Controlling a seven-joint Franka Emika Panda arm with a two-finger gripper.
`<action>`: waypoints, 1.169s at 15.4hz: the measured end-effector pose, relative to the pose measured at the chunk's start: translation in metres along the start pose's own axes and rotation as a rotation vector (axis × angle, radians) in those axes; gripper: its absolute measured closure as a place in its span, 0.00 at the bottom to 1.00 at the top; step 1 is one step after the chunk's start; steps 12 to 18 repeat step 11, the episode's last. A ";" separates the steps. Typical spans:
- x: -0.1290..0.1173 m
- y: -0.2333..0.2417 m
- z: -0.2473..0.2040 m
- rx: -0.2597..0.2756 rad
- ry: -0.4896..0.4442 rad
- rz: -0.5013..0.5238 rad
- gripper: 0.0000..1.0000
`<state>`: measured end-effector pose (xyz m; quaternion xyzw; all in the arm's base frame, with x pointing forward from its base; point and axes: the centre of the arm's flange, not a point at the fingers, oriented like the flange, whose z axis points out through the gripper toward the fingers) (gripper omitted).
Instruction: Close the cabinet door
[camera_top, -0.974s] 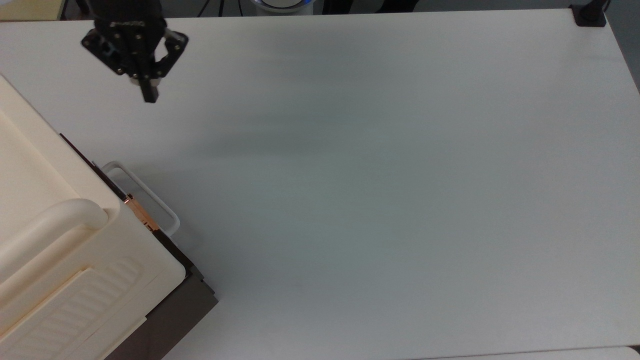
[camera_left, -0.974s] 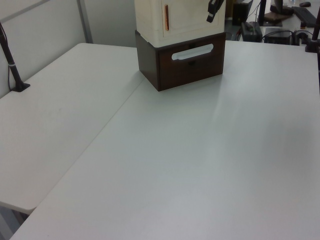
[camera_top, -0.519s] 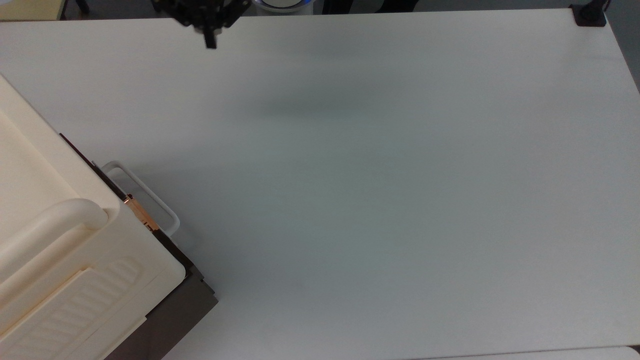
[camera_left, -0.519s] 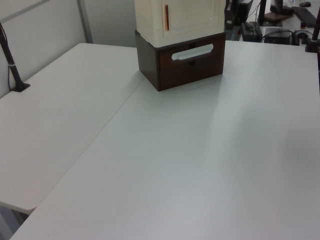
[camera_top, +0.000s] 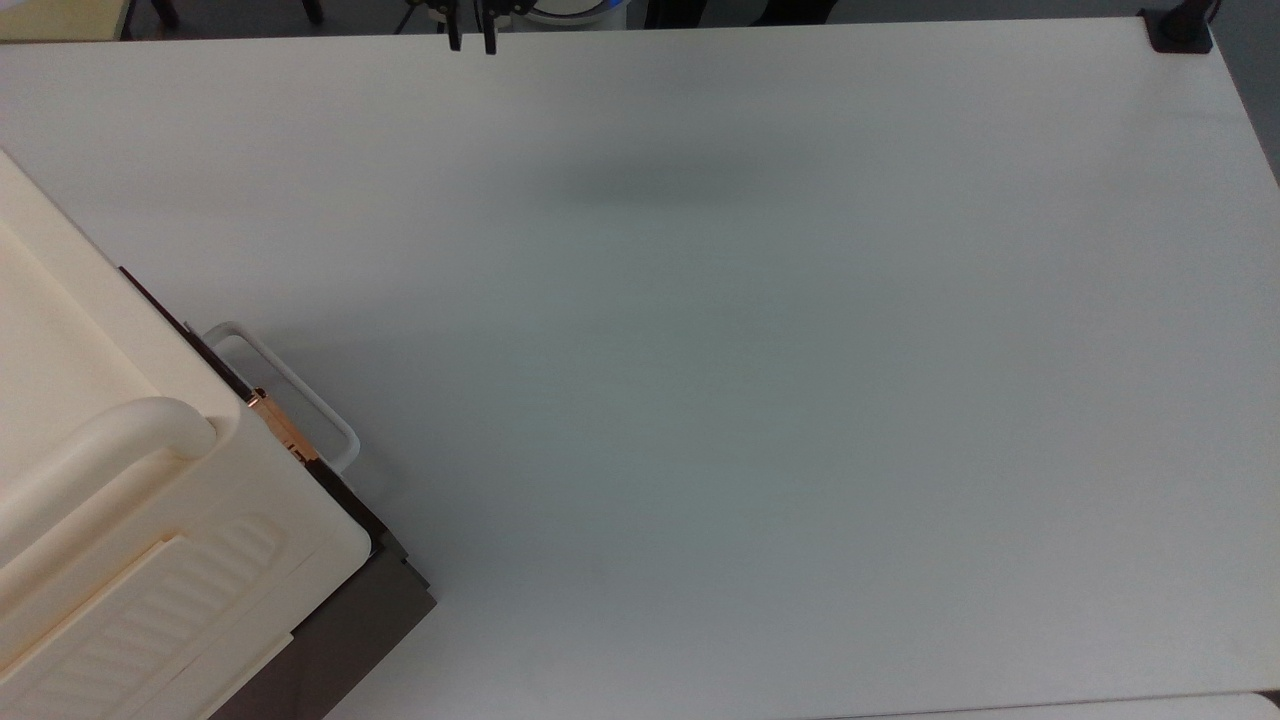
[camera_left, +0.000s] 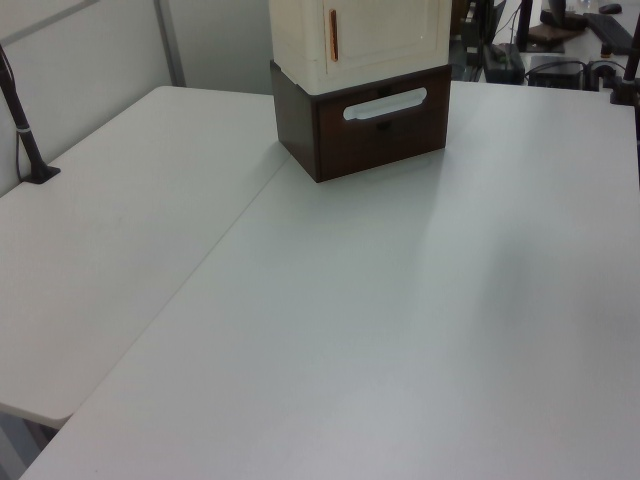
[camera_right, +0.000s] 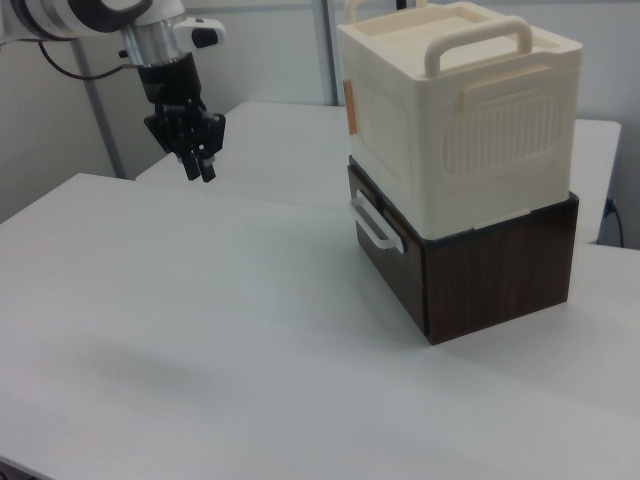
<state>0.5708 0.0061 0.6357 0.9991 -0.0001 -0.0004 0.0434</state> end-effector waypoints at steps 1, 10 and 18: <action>0.000 0.001 0.001 -0.004 -0.002 0.001 0.62; 0.000 0.003 0.005 -0.020 -0.009 0.006 0.00; 0.000 0.003 0.005 -0.020 -0.009 0.006 0.00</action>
